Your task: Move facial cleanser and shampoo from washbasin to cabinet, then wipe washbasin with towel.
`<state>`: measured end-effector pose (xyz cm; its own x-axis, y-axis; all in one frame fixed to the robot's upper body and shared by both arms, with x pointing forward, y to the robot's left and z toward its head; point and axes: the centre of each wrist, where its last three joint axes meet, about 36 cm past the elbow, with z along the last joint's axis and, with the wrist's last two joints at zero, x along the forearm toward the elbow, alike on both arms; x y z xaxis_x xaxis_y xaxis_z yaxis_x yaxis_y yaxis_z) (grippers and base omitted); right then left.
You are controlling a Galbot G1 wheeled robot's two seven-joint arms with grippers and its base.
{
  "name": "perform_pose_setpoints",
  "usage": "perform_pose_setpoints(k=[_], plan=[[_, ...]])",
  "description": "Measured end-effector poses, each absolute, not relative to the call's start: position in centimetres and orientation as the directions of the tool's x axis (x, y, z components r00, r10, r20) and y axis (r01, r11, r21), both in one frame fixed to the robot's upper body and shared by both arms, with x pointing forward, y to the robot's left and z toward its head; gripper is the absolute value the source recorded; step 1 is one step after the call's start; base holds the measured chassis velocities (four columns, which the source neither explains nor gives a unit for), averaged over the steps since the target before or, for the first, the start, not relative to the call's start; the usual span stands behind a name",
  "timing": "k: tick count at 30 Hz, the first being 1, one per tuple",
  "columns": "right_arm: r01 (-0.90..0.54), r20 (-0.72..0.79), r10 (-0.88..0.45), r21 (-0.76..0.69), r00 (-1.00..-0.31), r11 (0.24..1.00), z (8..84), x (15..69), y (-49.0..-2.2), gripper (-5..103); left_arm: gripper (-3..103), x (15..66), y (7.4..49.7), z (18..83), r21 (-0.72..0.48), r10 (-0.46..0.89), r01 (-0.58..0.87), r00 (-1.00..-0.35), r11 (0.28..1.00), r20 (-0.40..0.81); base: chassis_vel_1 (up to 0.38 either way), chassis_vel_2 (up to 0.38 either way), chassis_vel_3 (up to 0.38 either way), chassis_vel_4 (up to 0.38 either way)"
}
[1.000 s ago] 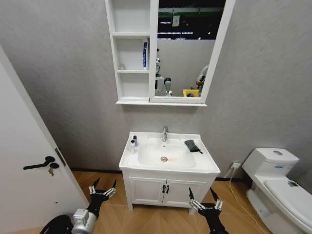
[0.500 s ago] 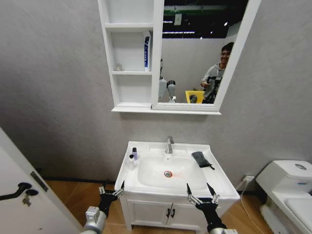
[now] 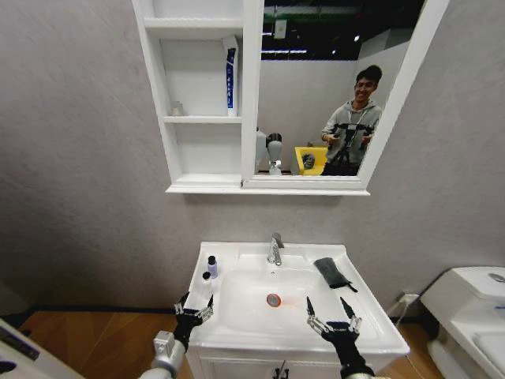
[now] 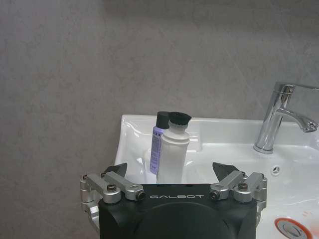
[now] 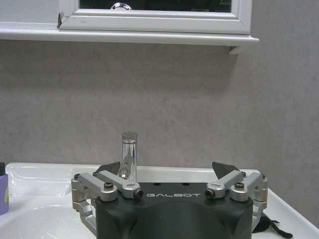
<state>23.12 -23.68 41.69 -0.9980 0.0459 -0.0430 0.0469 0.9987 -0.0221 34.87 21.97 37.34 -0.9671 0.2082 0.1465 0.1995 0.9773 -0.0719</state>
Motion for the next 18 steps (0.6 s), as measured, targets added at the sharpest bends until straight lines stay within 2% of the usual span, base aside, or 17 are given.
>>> perform_pose_setpoints(k=[13, 15, 16, 18], plan=[[0.074, -0.017, 0.073, -0.034, -0.997, 0.997, 41.3, 23.3, -23.9, 100, 97, 39.4, 21.5, 36.3, -0.074, 0.235, 0.226, -0.961, 0.971, 0.148, 0.000, 0.000, 0.000, 0.000], [0.078, -0.007, 0.078, -0.035, -0.997, 0.996, 41.0, 23.4, -23.9, 100, 90, 40.4, 21.3, 35.8, -0.067, 0.237, 0.229, -0.959, 0.971, 0.154, 0.000, 0.000, 0.000, 0.000], [0.078, -0.007, 0.078, -0.035, -0.997, 0.996, 41.0, 23.4, -23.9, 100, 90, 40.4, 21.3, 35.8, -0.067, 0.237, 0.229, -0.959, 0.971, 0.154, 0.000, 0.000, 0.000, 0.000], [0.081, 0.000, 0.081, -0.039, -0.997, 0.996, 40.7, 23.4, -24.1, 100, 80, 41.3, 21.4, 35.5, -0.053, 0.234, 0.228, -0.960, 0.972, 0.154, 0.000, 0.000, 0.000, 0.000]])
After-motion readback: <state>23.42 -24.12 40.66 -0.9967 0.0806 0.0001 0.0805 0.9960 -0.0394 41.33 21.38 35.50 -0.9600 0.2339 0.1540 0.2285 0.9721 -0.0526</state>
